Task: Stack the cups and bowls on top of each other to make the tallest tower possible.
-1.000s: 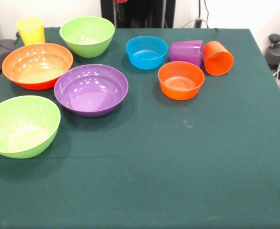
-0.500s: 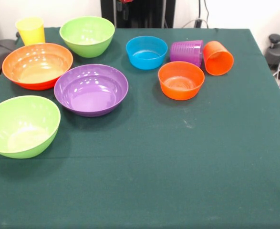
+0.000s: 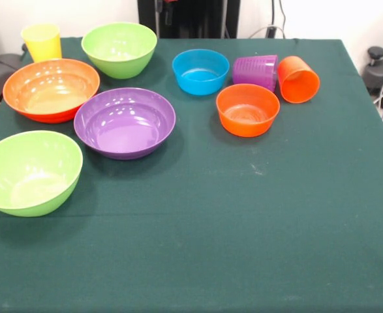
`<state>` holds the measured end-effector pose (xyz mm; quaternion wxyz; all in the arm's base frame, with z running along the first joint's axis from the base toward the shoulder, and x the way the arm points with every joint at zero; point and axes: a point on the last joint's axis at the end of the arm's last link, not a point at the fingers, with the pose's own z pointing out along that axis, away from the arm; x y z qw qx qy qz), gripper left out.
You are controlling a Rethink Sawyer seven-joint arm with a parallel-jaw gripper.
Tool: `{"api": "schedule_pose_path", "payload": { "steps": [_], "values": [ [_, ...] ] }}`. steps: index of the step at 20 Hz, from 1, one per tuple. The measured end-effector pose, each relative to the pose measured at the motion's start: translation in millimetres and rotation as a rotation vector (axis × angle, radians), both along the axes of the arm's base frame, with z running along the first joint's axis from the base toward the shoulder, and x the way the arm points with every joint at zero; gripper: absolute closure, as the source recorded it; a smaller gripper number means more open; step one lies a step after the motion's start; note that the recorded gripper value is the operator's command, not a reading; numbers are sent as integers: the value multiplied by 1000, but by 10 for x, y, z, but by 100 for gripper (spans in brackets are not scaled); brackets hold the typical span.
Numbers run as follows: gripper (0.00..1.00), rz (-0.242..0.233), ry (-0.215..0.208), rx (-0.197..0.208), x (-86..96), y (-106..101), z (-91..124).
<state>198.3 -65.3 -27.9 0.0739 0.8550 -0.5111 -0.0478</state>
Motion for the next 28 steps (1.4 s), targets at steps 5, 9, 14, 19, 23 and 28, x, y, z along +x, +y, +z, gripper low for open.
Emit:
{"api": "schedule_pose_path", "payload": {
  "steps": [5, 9, 14, 19, 23, 28],
  "values": [
    [0, 53, 8, 16, -25, -34, 35],
    [0, 93, 14, 15, -45, -72, 69],
    [0, 129, 13, 11, -31, -61, 77],
    [0, 151, 14, 11, -16, -17, 77],
    [0, 171, 14, 11, -2, 22, 77],
    [0, 204, 14, 11, 17, 88, 76]
  ]
}}
